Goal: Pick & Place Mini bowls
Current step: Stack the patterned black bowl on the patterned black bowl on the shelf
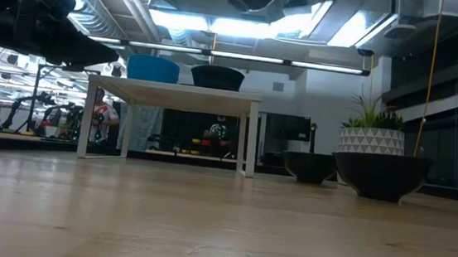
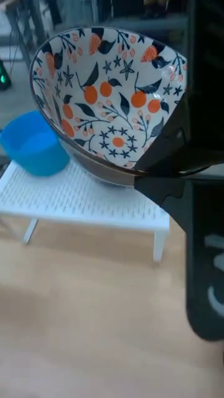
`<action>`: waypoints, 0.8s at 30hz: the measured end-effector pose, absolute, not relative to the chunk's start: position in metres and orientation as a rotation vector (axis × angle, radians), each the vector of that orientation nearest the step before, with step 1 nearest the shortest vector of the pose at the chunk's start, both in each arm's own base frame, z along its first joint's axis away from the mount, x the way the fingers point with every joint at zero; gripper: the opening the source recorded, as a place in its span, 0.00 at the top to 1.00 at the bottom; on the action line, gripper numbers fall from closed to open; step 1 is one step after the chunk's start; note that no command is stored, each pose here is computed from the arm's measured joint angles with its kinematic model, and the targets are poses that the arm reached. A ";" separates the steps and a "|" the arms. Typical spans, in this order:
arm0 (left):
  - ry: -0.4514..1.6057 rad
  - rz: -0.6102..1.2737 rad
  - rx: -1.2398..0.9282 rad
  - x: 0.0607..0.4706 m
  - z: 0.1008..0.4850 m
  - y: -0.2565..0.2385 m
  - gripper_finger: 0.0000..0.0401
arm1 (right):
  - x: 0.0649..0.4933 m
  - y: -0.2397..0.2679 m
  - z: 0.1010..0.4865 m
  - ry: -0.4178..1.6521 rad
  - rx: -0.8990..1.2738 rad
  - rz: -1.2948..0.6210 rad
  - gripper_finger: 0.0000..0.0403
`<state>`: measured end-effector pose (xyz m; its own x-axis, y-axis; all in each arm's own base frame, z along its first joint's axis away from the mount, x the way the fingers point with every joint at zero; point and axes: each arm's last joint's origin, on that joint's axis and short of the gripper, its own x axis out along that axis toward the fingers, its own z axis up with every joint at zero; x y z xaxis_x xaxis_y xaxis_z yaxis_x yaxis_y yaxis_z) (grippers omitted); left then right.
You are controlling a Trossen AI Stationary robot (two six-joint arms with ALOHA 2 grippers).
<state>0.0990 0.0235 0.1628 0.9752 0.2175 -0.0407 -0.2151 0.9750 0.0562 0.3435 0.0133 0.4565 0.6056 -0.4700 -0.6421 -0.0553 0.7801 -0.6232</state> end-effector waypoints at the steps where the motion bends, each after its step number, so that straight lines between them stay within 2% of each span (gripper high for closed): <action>1: 0.047 0.218 0.052 0.099 0.163 0.023 0.78 | 0.344 0.008 0.457 0.902 -0.660 -0.271 0.97; 7: 0.046 0.218 0.051 0.099 0.163 0.024 0.79 | 0.347 -0.022 0.461 0.923 -0.761 -0.371 0.97; 16: 0.047 0.218 0.051 0.099 0.163 0.024 0.79 | 0.354 -0.059 0.474 0.850 -0.883 -0.451 0.97; 24: 0.046 0.218 0.051 0.099 0.163 0.024 0.78 | 0.356 -0.091 0.479 0.793 -0.888 -0.493 0.97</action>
<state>0.0990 0.0235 0.1629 0.9752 0.2178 -0.0405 -0.2154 0.9749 0.0560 0.3558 -0.0908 0.4795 0.6212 -0.6736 -0.4005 0.0619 0.5516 -0.8318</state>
